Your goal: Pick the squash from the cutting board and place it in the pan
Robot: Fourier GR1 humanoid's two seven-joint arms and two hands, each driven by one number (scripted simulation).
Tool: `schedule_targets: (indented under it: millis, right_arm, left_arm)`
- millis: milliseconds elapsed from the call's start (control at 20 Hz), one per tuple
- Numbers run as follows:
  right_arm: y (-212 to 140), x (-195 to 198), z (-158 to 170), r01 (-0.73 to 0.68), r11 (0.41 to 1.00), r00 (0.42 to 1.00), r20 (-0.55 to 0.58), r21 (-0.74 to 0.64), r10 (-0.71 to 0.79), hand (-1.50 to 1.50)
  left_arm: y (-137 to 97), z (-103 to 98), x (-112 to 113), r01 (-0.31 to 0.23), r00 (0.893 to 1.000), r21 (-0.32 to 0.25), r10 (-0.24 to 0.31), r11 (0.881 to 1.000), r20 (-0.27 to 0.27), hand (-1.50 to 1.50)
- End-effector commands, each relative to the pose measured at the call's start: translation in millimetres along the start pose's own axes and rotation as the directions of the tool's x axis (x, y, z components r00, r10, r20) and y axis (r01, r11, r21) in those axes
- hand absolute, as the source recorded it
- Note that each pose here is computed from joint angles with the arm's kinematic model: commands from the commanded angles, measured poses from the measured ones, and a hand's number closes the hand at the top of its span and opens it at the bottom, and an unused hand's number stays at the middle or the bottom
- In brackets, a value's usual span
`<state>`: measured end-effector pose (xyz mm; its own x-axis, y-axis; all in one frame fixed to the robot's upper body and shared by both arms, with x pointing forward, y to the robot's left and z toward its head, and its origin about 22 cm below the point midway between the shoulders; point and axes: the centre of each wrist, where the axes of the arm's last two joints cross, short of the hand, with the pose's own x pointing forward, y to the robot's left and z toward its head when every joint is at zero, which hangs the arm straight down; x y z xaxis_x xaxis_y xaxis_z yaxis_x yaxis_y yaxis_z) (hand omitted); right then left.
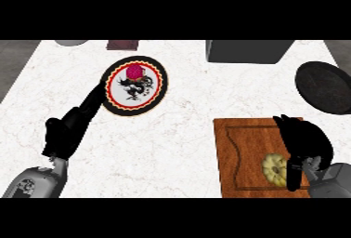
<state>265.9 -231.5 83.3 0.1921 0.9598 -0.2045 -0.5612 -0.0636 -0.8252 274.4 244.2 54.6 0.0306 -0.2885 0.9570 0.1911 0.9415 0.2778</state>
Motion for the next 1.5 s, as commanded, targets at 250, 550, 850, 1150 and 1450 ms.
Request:
schedule_targets:
  millis: [250,550,850,1150,1450]
  right_arm:
    - [-2,72,5,-0.115,0.985,0.985,-0.112,0.132,0.13,-1.5]
    - [25,73,-1,-0.16,0.978,0.965,-0.189,0.13,0.183,-1.5]
    - [31,53,4,-0.197,0.97,0.954,-0.199,0.143,0.223,-1.5]
    - [36,48,-2,-0.179,0.978,0.958,-0.209,0.108,0.198,-1.5]
    - [43,22,-11,-0.205,0.967,0.951,-0.204,0.148,0.233,-1.5]
  left_arm:
    - [2,-5,0,0.006,1.0,0.02,-0.006,1.0,0.002,0.0]
    - [1,11,-10,0.002,1.0,0.022,-0.002,1.0,-0.014,0.0]
    - [11,12,-10,0.007,1.0,0.02,-0.007,1.0,0.005,0.0]
    - [10,-1,-22,0.004,1.0,0.029,-0.004,1.0,0.008,0.0]
    - [0,-5,17,-0.01,1.0,0.029,0.01,1.0,0.023,0.0]
